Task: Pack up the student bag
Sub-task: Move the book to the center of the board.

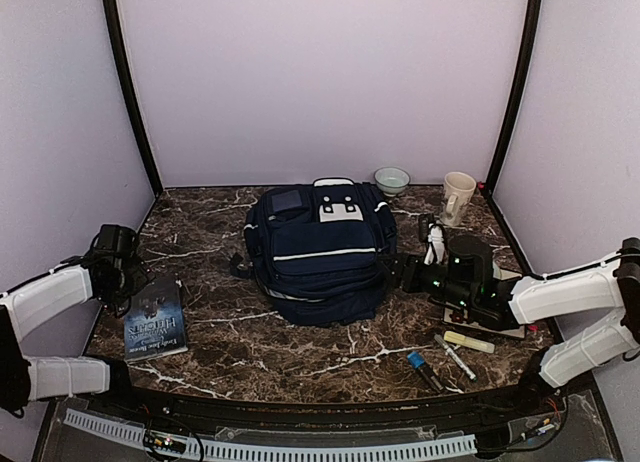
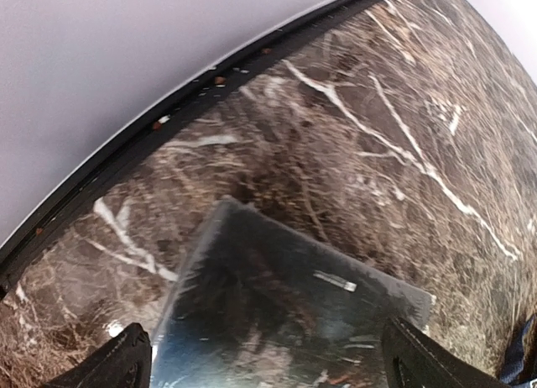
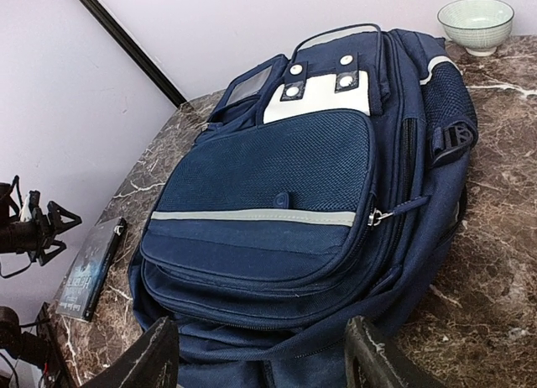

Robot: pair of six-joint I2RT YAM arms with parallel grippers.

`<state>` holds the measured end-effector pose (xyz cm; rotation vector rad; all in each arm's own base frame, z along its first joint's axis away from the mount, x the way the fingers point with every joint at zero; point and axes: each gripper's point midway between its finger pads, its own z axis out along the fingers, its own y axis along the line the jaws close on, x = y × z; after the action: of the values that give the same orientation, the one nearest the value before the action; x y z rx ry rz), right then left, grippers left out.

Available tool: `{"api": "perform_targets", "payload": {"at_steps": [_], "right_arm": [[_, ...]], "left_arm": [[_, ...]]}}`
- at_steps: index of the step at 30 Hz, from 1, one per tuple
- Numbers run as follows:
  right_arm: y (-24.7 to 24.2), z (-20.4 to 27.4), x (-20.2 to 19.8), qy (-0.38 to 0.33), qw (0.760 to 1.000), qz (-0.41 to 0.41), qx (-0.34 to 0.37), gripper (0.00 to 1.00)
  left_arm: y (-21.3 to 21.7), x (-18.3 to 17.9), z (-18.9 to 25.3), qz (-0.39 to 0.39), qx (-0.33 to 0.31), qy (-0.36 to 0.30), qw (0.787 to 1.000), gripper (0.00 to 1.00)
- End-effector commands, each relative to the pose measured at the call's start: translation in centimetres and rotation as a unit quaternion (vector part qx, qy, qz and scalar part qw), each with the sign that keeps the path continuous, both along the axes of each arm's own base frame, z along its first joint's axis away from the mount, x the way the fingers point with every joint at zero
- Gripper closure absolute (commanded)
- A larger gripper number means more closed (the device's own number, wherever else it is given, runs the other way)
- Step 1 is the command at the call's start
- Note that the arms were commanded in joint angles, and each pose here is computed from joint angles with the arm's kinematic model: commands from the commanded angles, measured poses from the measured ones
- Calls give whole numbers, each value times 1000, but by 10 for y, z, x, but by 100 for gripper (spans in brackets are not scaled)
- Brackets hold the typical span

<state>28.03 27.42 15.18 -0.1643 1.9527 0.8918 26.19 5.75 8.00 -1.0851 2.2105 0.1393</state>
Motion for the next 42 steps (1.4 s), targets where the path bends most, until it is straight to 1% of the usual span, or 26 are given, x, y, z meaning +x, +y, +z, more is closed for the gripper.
{"api": "perform_targets", "payload": {"at_steps": [1,7,9,11,16,21,23,33,36,39,42], "right_arm": [[4,16,-1,-17,1000,6,24,32],[8,17,-1,-15,1000,12,23,32],[9,18,-2,-17,1000,15,22,32],[11,20,-2,-18,999,18,22,32],[21,25,-3,-21,999,30,22,32],[28,23,-5,-17,999,38,21,32],[33,21,-7,-16,999,45,21,32],[68,20,-18,-10,996,91,21,32],[83,19,-25,-8,994,111,20,32],[104,18,-32,-4,990,137,21,32],[129,15,-43,2,985,172,21,33]], "left_arm": [[5,-20,-14,35,-25,-1,999,3],[-6,-23,-34,29,-67,0,997,8],[-12,-19,-40,13,-80,-7,997,12],[-20,-14,-45,-8,-94,-11,995,13],[-36,-10,-62,-37,-129,-3,991,19],[-54,-4,-68,-75,-169,-26,982,32],[-60,-4,-69,-83,-178,-29,980,35],[-98,0,-56,-134,-195,-48,971,37],[-102,3,-44,-154,-184,-62,969,39],[-85,0,-29,-147,-126,-63,979,39],[-59,-11,-12,-112,-65,-57,990,37]]}}
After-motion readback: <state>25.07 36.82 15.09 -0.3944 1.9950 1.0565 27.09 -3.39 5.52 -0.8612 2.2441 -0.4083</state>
